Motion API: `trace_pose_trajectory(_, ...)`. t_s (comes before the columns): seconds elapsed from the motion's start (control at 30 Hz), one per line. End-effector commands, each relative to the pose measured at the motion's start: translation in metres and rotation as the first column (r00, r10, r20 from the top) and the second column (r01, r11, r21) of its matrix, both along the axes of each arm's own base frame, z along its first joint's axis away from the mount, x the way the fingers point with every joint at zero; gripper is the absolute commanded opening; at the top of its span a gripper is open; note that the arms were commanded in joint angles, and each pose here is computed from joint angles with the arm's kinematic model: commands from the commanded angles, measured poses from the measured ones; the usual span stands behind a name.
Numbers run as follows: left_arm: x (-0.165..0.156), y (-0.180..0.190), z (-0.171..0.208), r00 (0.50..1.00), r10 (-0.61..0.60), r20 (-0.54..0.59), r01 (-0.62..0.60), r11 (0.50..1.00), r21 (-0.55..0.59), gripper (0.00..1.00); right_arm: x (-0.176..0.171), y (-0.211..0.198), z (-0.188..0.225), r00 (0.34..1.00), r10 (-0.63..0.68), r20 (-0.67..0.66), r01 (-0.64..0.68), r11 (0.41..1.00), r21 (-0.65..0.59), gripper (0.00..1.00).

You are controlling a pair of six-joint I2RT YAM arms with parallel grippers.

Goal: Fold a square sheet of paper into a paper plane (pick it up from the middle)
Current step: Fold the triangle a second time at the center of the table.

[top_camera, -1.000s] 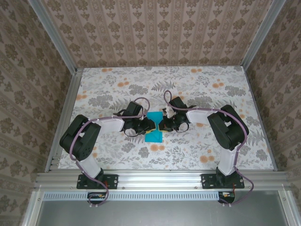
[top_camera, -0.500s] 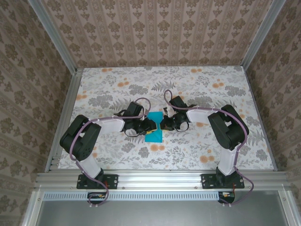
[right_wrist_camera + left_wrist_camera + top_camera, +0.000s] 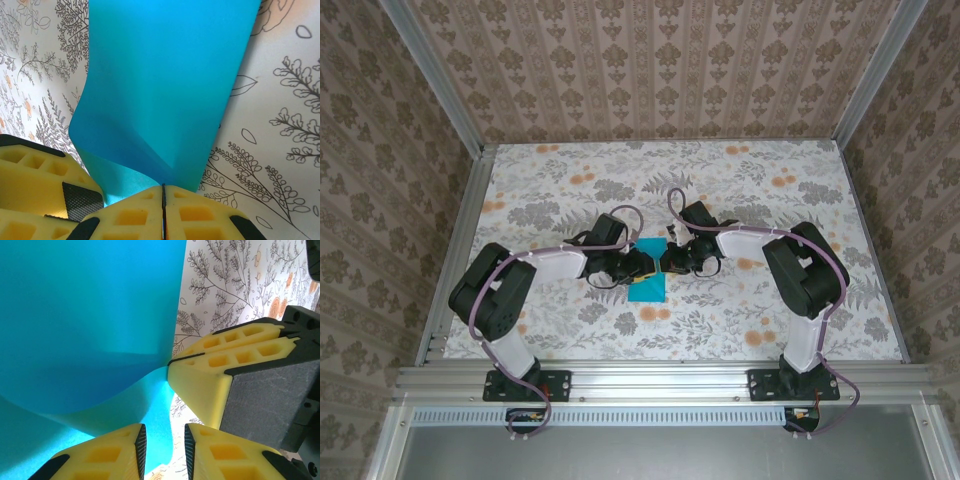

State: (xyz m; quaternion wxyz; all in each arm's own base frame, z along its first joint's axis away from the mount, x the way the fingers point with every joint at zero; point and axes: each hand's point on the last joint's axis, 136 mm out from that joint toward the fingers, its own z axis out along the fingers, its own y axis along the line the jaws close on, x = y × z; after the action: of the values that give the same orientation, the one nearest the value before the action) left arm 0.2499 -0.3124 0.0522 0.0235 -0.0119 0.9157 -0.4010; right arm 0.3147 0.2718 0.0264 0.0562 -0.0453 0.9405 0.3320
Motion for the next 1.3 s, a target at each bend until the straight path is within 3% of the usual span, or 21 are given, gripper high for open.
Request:
trace_pose_trajectory(0.0, 0.000, -0.007, 0.004, 0.999, -0.038, 0.013, 0.038, 0.999, -0.013, 0.29, 0.003, -0.005, -0.006, 1.000, -0.004, -0.008, 0.004, 0.999, -0.039, 0.09)
trace_pose_trajectory(1.27, -0.001, -0.003, -0.013, 0.999, -0.034, -0.021, 0.035, 0.998, 0.056, 0.28, 0.002, -0.010, -0.019, 1.000, -0.010, -0.026, 0.008, 0.998, -0.069, 0.10)
